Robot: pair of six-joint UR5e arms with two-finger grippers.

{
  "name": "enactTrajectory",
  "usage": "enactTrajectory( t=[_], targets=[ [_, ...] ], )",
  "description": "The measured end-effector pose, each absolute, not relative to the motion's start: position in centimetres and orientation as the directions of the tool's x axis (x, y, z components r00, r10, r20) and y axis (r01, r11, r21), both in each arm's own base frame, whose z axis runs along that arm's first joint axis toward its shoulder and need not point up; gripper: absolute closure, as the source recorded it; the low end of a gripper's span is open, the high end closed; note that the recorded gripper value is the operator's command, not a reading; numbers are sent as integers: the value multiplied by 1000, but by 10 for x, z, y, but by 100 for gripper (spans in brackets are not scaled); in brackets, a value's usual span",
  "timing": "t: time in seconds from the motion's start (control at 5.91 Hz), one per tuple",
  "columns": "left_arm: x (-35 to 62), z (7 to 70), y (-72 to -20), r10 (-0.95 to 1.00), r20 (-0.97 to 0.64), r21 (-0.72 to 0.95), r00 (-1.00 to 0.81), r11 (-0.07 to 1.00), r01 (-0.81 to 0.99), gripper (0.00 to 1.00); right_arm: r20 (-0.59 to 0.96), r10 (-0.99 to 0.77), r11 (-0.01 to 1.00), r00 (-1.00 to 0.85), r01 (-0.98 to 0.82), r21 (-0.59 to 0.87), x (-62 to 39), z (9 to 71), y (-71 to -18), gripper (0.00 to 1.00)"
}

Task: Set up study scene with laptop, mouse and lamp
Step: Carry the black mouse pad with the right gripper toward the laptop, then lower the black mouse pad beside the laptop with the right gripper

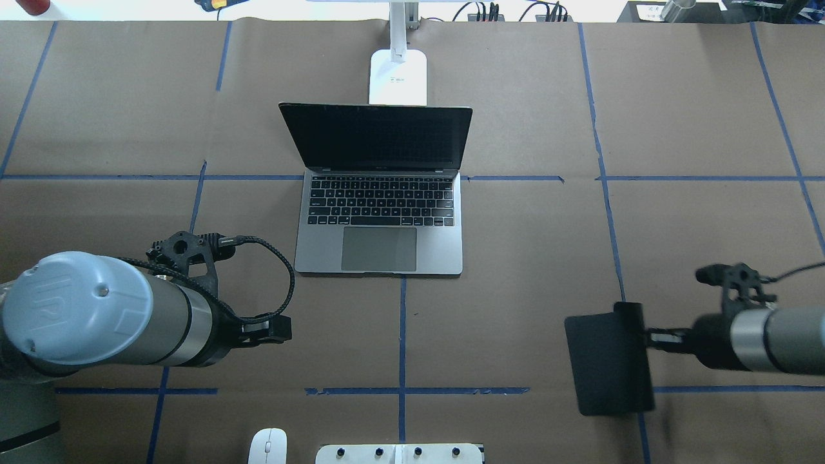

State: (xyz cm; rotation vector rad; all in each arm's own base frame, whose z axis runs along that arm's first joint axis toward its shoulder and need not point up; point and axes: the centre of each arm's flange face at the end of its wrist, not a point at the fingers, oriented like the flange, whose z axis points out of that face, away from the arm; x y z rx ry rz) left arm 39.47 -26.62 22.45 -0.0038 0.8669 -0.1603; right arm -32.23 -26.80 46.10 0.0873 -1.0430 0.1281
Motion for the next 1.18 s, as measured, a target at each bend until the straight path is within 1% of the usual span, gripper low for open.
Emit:
enactTrajectory(
  t=[0.34,0.68,0.85,1.18],
  targets=[
    [384,225,-262,-157,-761,-80,630,986,149,0,843,35,988,536,-148,53,-375,409,-321,100],
    [373,226,-258,-162,-763,-84,626,985,152,0,811,41,981,584,-179,80,-412,373,-391,100],
    [368,225,-256,-161,-766,-83,622,985,152,0,800,45,980,598,-181,81,-426,362,-426,100],
    [366,225,-255,-160,-768,-83,620,985,152,0,796,76,978,600,-200,57,-434,353,-472,99]
  ],
)
